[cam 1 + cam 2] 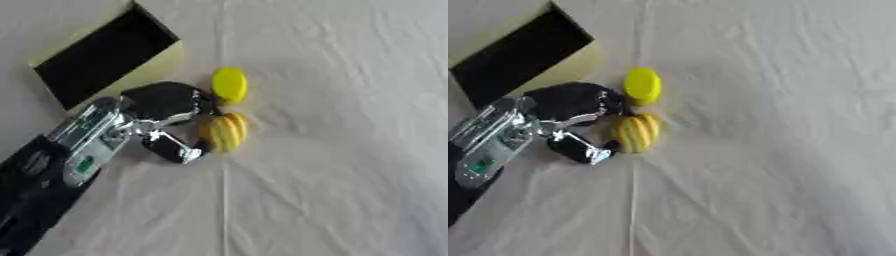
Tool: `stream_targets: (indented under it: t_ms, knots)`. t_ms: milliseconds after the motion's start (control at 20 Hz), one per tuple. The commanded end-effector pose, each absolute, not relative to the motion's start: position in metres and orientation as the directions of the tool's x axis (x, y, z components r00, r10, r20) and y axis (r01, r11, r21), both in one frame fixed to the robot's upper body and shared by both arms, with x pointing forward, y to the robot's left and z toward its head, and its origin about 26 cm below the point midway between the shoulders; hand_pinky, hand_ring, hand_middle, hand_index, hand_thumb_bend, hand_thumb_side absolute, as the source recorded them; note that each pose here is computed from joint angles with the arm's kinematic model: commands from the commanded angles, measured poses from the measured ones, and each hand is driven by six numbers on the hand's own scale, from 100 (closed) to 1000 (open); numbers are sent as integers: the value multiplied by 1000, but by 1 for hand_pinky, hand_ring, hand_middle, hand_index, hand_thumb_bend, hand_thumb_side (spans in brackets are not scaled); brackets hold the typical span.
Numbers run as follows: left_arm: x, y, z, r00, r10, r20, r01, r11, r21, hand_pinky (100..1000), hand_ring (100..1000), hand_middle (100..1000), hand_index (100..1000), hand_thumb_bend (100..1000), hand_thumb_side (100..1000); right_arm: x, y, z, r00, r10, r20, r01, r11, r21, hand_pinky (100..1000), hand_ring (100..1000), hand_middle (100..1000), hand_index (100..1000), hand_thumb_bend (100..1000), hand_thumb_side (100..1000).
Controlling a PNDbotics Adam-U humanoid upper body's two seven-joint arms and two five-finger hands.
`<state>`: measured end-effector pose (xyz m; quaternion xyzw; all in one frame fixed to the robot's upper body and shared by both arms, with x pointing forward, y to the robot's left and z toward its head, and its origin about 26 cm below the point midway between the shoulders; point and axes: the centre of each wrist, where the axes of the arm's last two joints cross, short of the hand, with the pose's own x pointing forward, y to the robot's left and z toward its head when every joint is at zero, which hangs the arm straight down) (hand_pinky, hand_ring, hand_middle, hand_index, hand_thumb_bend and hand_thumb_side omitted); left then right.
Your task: Pick up objects on the table and place them in the box.
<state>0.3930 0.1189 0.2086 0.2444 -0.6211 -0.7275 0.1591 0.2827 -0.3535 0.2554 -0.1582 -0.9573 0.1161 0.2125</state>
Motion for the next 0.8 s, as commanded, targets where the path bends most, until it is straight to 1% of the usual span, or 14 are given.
stream_targets:
  t_ms: [50, 100, 250, 400, 500, 600, 700, 800]
  knots:
    - [388, 121, 223, -821, -542, -179, -136, -118, 984, 755, 767, 672, 693, 100, 154, 279, -354, 263, -867, 355, 350, 259, 920, -293, 926, 829, 689, 806, 100, 626]
    - [385, 122, 226, -817, -545, -191, -160, -103, 982, 749, 760, 665, 686, 100, 145, 279, -354, 262, -866, 357, 351, 260, 920, -293, 926, 829, 689, 806, 100, 626]
    - [372, 125, 238, -815, -536, -220, -225, -57, 973, 740, 750, 653, 680, 100, 166, 279, -355, 260, -861, 363, 356, 267, 919, -291, 926, 829, 688, 806, 100, 627]
    - [357, 131, 254, -820, -529, -217, -246, -17, 969, 740, 747, 650, 686, 100, 193, 278, -356, 259, -858, 368, 359, 271, 917, -291, 927, 829, 688, 806, 100, 626]
    - [345, 136, 268, -828, -527, -193, -247, 33, 968, 735, 740, 641, 683, 100, 229, 278, -356, 259, -857, 369, 360, 274, 917, -290, 927, 828, 687, 806, 100, 627]
    - [333, 143, 283, -832, -531, -161, -249, 98, 964, 735, 738, 638, 681, 100, 245, 278, -356, 259, -856, 370, 361, 275, 917, -288, 927, 828, 687, 806, 100, 627]
    - [320, 154, 300, -831, -542, -124, -256, 175, 951, 732, 728, 626, 673, 100, 308, 278, -357, 259, -856, 372, 358, 278, 916, -288, 926, 828, 688, 806, 100, 626]
    - [308, 169, 317, -826, -557, -88, -263, 242, 934, 732, 723, 621, 670, 100, 347, 277, -358, 259, -857, 376, 353, 282, 915, -289, 926, 828, 688, 806, 100, 625]
